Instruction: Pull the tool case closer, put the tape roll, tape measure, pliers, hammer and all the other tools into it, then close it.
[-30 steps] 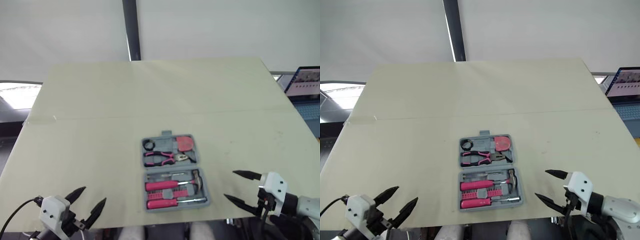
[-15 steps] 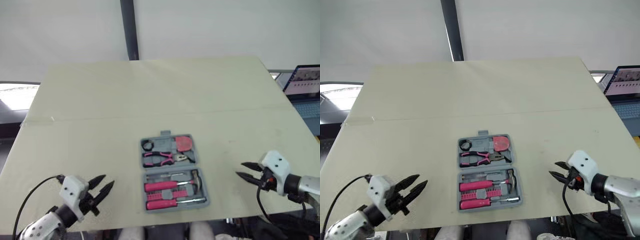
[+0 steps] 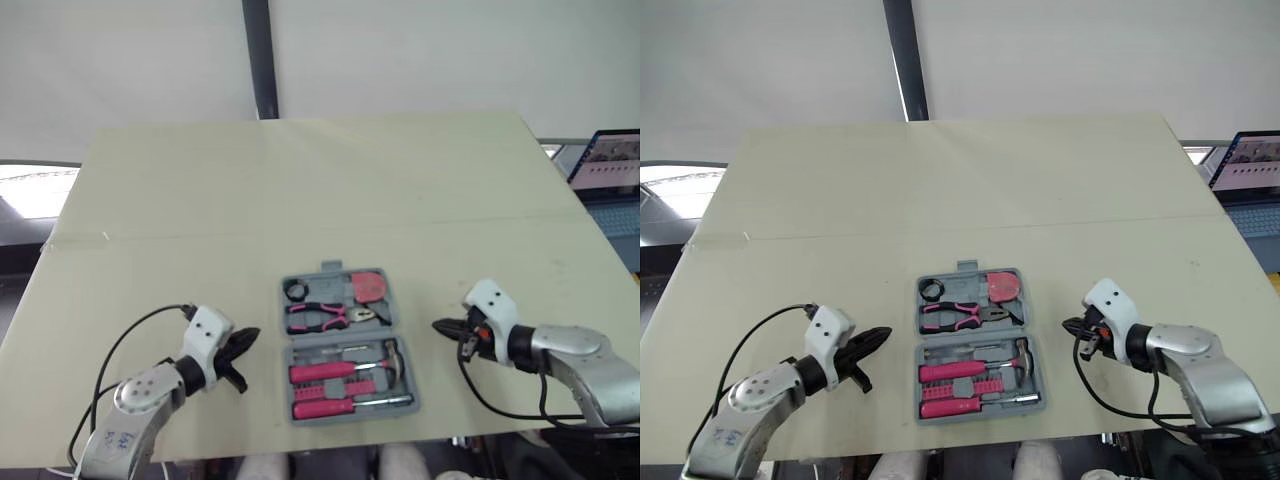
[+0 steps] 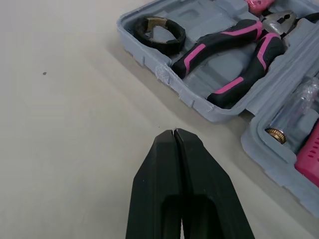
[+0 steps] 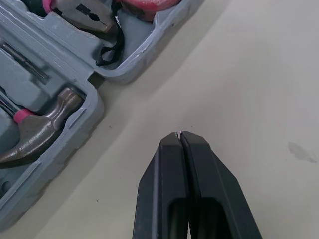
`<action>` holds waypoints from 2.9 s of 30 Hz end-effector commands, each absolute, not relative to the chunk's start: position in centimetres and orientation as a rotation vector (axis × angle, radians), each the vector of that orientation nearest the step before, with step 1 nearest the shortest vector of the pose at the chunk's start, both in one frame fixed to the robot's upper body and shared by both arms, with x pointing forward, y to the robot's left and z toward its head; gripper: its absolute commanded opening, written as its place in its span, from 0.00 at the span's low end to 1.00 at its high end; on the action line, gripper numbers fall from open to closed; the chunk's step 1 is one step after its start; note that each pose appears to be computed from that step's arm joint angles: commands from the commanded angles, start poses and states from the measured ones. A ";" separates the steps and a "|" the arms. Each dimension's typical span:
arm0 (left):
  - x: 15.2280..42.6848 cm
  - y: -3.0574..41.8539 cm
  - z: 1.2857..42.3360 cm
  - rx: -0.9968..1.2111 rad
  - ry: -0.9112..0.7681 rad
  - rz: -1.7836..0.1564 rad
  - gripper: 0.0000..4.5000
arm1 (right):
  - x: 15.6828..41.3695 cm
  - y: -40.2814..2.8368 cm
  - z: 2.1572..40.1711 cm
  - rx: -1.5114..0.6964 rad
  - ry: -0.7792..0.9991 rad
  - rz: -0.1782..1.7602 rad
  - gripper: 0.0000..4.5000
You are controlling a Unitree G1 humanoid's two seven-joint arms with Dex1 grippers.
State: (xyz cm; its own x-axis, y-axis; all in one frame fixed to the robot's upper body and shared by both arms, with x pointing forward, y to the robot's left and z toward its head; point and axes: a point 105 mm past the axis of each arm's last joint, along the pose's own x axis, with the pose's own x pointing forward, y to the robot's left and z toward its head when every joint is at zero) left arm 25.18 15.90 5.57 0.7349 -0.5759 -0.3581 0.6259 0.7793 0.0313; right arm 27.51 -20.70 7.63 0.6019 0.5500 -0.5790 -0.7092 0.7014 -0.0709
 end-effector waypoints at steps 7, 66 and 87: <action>26.3 13.4 4.7 0.136 0.413 -0.786 0.02 | 29.3 -19.1 7.3 -0.333 0.568 0.708 0.02; 22.9 9.7 2.7 0.131 0.505 -0.982 0.02 | 25.1 -14.1 6.1 -0.278 0.703 0.975 0.02; 21.9 9.8 2.4 0.124 0.532 -0.973 0.02 | 24.5 -14.0 5.9 -0.278 0.725 0.994 0.02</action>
